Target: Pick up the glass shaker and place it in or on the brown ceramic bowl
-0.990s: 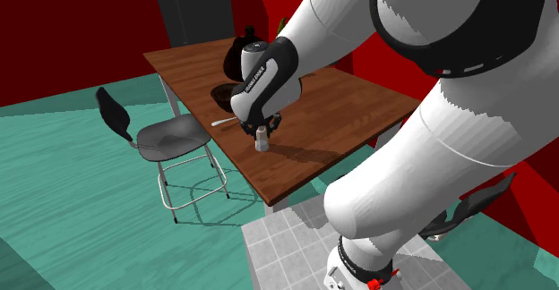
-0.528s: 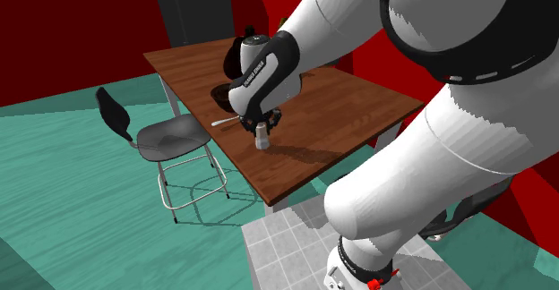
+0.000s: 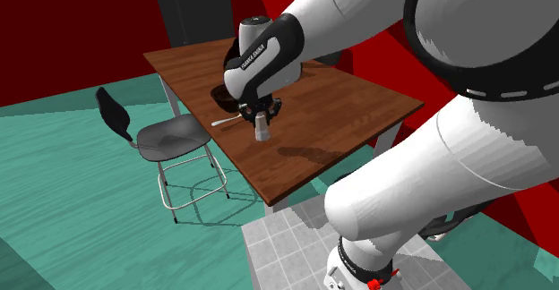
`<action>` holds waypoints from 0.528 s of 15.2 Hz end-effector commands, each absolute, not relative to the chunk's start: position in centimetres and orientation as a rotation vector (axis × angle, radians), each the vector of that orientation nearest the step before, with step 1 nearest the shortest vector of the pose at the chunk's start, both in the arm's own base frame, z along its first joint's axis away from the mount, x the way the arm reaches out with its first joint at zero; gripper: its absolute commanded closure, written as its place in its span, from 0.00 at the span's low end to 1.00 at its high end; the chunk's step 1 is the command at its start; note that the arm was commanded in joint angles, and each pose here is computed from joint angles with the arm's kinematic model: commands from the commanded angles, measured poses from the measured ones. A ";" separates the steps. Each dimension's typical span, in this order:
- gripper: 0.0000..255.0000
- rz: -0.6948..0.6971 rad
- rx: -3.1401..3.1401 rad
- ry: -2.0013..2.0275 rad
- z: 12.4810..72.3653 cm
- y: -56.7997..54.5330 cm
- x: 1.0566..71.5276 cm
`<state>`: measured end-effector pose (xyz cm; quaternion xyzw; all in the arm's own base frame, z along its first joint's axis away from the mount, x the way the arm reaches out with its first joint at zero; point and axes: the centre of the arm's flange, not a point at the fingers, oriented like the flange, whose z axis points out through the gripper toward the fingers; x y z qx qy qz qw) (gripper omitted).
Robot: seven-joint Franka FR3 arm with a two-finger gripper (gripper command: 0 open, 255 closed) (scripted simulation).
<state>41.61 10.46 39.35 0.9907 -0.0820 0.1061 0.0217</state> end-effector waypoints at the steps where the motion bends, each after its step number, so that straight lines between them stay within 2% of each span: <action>1: 1.00 0.328 3.070 -0.254 40.4 10.5 41.7; 8: 1.00 0.328 3.070 -0.254 44.1 10.5 41.7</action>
